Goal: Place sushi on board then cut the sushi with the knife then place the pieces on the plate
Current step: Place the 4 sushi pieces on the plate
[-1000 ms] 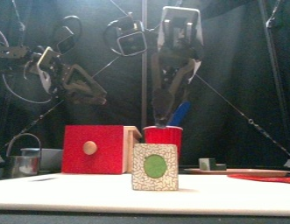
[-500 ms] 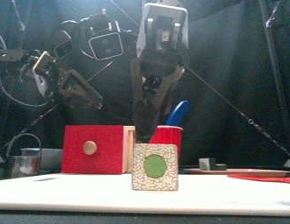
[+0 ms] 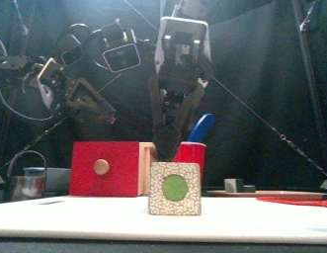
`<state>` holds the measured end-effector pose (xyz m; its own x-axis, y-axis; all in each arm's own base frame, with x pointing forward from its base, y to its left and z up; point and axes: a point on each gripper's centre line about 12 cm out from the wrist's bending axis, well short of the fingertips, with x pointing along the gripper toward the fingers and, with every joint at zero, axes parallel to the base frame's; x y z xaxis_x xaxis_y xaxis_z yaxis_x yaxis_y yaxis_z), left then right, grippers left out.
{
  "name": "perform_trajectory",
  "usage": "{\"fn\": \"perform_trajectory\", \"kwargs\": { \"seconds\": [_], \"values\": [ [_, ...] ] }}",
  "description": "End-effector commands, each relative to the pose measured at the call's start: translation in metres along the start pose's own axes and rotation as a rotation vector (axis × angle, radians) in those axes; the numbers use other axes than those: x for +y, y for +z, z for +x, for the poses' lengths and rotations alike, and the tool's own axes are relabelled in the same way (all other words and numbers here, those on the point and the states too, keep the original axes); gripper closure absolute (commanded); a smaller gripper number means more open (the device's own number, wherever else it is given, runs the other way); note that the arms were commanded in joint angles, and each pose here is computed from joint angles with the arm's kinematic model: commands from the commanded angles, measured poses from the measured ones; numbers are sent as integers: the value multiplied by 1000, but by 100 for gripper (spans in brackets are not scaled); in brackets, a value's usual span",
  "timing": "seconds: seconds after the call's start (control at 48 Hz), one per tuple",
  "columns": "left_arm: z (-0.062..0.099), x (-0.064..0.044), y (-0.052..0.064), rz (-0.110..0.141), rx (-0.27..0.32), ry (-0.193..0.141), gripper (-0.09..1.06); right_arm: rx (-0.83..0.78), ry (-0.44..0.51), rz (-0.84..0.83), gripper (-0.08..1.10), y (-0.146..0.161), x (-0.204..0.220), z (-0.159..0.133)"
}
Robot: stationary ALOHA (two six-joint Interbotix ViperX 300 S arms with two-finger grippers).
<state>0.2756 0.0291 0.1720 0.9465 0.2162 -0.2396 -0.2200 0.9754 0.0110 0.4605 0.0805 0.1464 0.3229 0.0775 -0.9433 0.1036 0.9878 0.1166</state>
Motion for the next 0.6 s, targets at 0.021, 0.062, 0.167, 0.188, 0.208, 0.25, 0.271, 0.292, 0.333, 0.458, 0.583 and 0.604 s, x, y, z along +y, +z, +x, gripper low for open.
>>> {"fn": "perform_trajectory", "kwargs": {
  "seconds": [0.021, 0.062, 0.167, 0.188, 0.208, 0.25, 0.271, 0.292, 0.333, 0.458, 0.583, 0.604],
  "values": [
    [2, 1, 5, -6, -16, 5, 18, -37, 21, 12, 25, 9, 3, -14],
    [2, 1, 5, -4, -18, 6, 18, -37, 17, 10, 25, 8, 2, -14],
    [2, 1, 5, -6, -16, 5, 18, -38, 14, 11, 25, 8, 1, -12],
    [2, 1, 5, -6, -18, 5, 18, -36, 14, 11, 25, 8, 1, -11],
    [2, 1, 5, -6, -18, 6, 18, -33, 12, 10, 25, 7, 1, -9],
    [2, 0, 5, -5, -18, 4, 18, -31, 9, 10, 25, 7, 0, -8],
    [2, 0, 5, -5, -16, 4, 18, -31, 9, 13, 25, 8, -1, -8],
    [2, 1, 5, -6, -18, 6, 18, -29, 6, 15, 25, 7, -2, -7],
    [2, 1, 5, -6, -18, 6, 18, -29, 6, 14, 25, 8, -2, -8],
    [2, 1, 5, -6, -18, 6, 18, -34, 5, 17, 25, 8, -3, -12],
    [1, 0, 4, -6, -14, 5, 18, 1, -1, 17, 25, 3, -4, -2],
    [1, 1, 4, -9, -14, 7, 18, 3, -4, 16, 25, 3, -5, -1]
  ]
}}
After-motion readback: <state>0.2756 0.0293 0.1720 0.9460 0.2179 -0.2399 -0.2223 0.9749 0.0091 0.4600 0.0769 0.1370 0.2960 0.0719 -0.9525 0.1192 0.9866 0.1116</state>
